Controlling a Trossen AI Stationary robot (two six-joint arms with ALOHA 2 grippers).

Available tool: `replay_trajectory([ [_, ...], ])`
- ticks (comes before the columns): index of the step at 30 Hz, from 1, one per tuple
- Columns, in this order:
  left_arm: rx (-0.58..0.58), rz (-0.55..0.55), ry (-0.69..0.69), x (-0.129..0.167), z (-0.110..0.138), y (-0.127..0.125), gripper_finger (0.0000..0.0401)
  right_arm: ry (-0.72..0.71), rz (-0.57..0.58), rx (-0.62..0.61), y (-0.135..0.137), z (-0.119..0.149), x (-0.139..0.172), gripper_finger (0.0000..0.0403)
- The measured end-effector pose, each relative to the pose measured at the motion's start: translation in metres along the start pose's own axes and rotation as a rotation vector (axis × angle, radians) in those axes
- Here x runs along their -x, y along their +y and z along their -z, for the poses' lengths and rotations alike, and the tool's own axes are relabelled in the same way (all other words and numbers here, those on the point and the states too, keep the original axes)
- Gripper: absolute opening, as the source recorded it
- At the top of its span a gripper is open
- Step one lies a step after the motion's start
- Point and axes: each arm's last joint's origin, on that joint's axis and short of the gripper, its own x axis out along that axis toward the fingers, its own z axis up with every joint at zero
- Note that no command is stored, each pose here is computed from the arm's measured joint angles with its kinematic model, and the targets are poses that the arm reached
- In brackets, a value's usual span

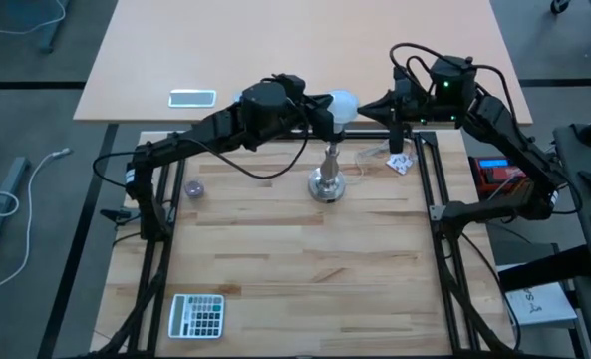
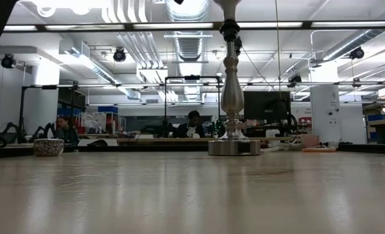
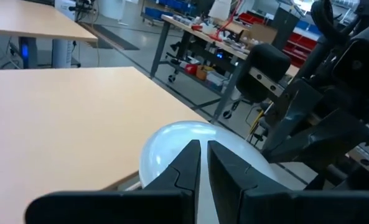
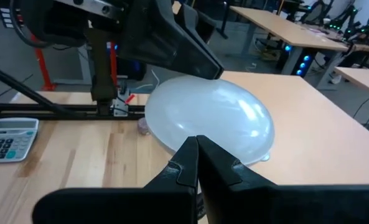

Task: Screw lightbulb
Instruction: Remove the lightbulb from the lamp

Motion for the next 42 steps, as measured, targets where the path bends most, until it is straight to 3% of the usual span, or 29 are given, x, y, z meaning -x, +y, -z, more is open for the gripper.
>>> replay_trajectory([
  [16, 0.029, 0.070, -0.014, 0.005, 0.002, -0.013, 0.0020, 0.014, 0.099, 0.027, -0.006, 0.000, -0.005, 0.0000],
  [33, -0.048, 0.090, -0.128, 0.015, -0.022, -0.017, 0.0020, -0.020, 0.097, 0.006, -0.003, -0.003, 0.002, 0.0000],
  [42, -0.069, -0.046, -0.054, 0.017, -0.020, -0.007, 0.0020, -0.061, 0.104, -0.004, -0.001, -0.011, 0.010, 0.0000],
])
